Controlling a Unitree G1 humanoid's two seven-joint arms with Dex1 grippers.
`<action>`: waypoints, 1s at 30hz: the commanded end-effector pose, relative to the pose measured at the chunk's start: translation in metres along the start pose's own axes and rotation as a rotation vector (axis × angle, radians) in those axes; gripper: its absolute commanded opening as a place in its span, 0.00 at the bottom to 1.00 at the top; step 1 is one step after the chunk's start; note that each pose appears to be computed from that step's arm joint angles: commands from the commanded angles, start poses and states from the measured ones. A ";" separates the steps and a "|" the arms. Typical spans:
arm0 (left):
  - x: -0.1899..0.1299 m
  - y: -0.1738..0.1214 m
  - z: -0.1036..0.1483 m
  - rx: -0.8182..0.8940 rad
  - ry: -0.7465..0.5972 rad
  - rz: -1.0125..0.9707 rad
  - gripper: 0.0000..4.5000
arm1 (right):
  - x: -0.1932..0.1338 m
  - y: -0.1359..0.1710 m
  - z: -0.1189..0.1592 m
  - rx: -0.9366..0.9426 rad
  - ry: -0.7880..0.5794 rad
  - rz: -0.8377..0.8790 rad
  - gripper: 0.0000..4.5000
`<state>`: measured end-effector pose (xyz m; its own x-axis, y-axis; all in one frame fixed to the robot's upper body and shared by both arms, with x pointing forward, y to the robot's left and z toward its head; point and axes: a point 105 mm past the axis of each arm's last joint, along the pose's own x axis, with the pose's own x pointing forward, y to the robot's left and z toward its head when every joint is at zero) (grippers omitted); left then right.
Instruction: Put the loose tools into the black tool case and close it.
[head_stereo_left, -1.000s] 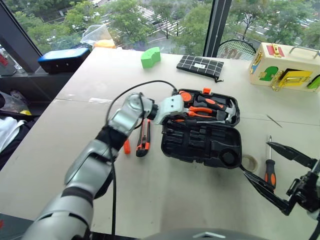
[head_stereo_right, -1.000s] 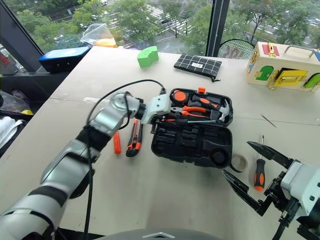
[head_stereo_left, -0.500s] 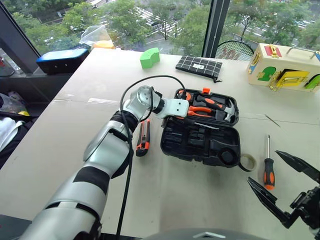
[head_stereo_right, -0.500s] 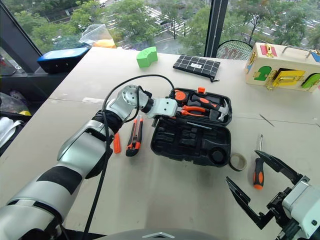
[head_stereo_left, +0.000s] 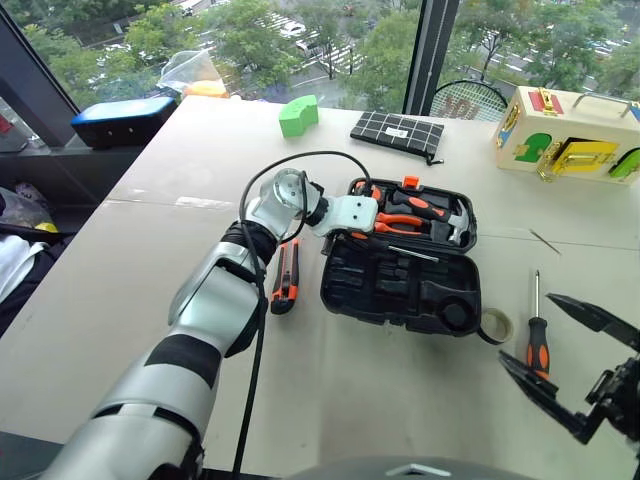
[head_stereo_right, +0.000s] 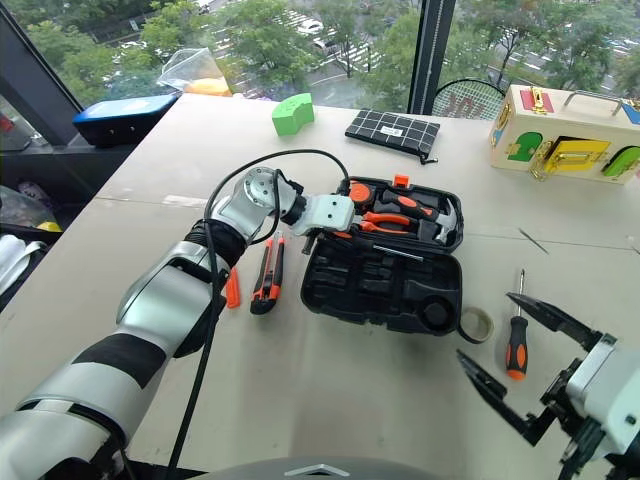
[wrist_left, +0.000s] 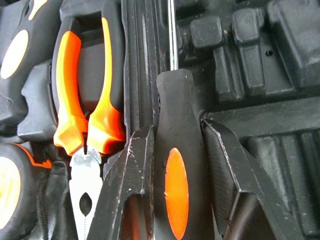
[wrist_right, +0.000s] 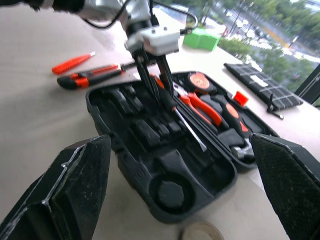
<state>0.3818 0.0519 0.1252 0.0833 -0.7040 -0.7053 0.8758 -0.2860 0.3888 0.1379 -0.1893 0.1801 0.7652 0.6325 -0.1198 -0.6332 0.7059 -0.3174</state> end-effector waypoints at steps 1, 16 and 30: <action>0.004 -0.013 -0.009 -0.021 0.031 -0.068 0.18 | -0.010 -0.018 0.001 0.000 0.023 0.025 1.00; -0.011 -0.010 0.011 -0.147 -0.062 -0.077 0.18 | -0.009 -0.025 0.010 -0.012 0.022 0.052 1.00; -0.024 -0.009 0.042 -0.307 -0.139 -0.069 0.18 | -0.007 -0.024 0.010 -0.021 0.021 0.050 1.00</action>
<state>0.3541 0.0459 0.1542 -0.0323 -0.7698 -0.6374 0.9851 -0.1324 0.1099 0.1479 -0.2089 0.1914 0.7331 0.6599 -0.1647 -0.6753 0.6773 -0.2920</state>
